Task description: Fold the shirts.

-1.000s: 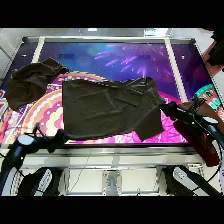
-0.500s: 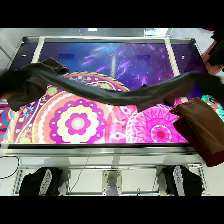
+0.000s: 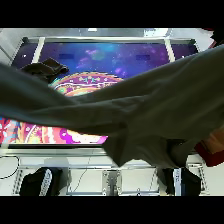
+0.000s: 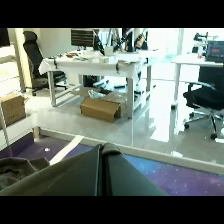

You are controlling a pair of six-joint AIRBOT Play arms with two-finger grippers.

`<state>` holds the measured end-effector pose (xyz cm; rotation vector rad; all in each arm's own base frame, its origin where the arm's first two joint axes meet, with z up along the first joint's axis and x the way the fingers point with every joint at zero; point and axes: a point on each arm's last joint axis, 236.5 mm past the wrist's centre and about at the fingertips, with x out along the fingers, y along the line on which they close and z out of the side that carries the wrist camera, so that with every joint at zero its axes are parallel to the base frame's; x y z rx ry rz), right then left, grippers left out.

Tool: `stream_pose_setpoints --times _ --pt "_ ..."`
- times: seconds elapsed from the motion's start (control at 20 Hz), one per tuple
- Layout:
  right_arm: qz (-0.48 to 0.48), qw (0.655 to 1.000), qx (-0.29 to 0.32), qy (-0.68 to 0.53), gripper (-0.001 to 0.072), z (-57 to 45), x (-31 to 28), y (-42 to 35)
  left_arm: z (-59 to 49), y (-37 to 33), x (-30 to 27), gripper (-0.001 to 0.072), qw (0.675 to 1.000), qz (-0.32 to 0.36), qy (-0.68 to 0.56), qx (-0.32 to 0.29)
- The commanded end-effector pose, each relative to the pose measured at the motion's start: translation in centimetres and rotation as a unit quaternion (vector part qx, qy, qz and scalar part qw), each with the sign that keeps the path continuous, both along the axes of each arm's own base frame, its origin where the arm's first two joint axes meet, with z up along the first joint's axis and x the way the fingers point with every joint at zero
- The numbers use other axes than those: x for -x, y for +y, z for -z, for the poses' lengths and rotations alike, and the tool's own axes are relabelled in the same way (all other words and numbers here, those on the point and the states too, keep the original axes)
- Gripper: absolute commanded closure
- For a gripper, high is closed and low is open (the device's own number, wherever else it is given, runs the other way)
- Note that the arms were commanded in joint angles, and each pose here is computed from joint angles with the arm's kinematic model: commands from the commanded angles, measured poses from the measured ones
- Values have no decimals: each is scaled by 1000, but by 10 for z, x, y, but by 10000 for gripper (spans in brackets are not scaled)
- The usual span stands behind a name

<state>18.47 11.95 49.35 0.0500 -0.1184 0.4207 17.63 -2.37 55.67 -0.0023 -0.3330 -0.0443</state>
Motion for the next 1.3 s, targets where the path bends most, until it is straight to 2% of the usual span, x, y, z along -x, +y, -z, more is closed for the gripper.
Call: stream_pose_setpoints --times 0.0,0.25,0.45,0.6,0.75,0.95,1.1,1.25 --pt "-18 996 -16 83 690 24 -39 -26 51 23 -53 701 991 -20 127 22" --pt "-94 954 -98 268 689 135 -135 -71 206 28 -195 701 927 54 360 94" --pt "-96 902 -79 413 689 279 -222 -56 352 16 -271 701 860 70 497 93" --pt "-61 891 -62 445 690 367 -291 -35 436 10 -317 701 834 55 543 79" --pt "-19 889 -78 452 690 437 -344 -29 497 4 -358 701 829 45 551 88" --pt "11 880 -83 468 689 477 -359 -47 517 18 -394 701 849 12 511 137" --pt "-38 869 -52 490 690 471 -340 -38 501 17 -396 700 855 18 503 126" --pt "-68 852 20 519 690 467 -306 -34 500 17 -378 700 843 25 532 77"
